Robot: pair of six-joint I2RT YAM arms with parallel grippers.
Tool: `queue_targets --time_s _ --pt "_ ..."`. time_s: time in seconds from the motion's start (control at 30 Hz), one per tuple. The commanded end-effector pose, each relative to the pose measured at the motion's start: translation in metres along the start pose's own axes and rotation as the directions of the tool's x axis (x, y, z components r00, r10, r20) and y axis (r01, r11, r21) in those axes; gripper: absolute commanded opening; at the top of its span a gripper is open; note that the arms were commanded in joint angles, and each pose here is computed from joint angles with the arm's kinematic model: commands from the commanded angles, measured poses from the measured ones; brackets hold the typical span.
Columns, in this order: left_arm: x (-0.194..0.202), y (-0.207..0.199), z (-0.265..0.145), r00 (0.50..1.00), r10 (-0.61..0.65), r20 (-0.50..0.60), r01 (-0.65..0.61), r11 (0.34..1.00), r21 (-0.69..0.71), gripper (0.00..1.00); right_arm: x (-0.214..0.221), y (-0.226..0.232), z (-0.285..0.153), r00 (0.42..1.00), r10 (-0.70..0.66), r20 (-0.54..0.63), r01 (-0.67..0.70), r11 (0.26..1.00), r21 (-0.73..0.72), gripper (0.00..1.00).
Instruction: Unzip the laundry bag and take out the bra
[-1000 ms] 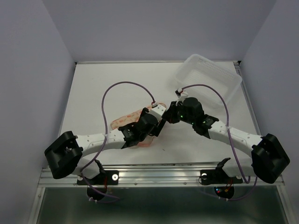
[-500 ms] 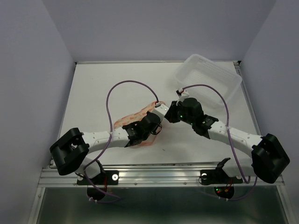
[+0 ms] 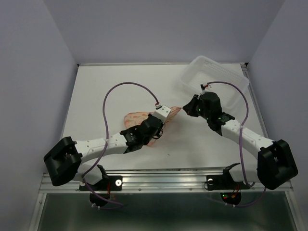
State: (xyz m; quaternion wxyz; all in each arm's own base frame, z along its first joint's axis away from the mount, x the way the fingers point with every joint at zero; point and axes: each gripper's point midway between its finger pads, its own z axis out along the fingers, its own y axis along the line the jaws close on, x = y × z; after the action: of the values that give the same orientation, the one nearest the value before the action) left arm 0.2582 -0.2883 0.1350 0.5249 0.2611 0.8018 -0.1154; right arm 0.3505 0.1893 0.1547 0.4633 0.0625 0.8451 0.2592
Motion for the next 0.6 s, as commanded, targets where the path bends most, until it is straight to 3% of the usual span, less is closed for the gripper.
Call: queue_targets --time_s 0.0,0.2,0.23,0.27,0.3,0.33,0.57 --pt "0.003 0.037 -0.007 0.998 0.046 -0.031 -0.050 0.987 -0.154 0.00 -0.037 0.015 -0.007 0.995 -0.023 0.097 0.029 0.998 -0.059 0.01" --pt "-0.009 0.081 0.010 0.999 0.037 -0.037 -0.046 0.963 -0.265 0.06 -0.010 0.043 -0.026 0.993 -0.096 0.071 0.109 0.971 -0.212 0.01" --pt "-0.008 0.084 0.013 0.998 0.033 -0.044 -0.044 0.962 -0.268 0.16 -0.003 0.049 -0.028 0.993 -0.106 0.057 0.117 0.965 -0.236 0.01" --pt "-0.006 0.085 0.014 0.998 0.036 -0.055 -0.049 0.963 -0.264 0.36 0.005 0.054 -0.029 0.993 -0.114 0.040 0.120 0.960 -0.254 0.01" --pt "-0.006 0.087 0.014 0.997 0.038 -0.061 -0.053 0.961 -0.273 0.62 0.020 0.065 -0.032 0.991 -0.130 0.010 0.127 0.950 -0.286 0.01" --pt "-0.001 0.088 0.012 0.996 0.041 -0.082 -0.062 0.959 -0.276 0.97 0.028 0.069 -0.034 0.991 -0.137 -0.005 0.129 0.945 -0.300 0.01" --pt "-0.018 0.066 -0.007 1.000 0.008 -0.022 -0.011 0.989 -0.149 0.99 0.065 0.090 -0.037 0.988 -0.140 -0.068 0.105 0.922 -0.372 0.01"
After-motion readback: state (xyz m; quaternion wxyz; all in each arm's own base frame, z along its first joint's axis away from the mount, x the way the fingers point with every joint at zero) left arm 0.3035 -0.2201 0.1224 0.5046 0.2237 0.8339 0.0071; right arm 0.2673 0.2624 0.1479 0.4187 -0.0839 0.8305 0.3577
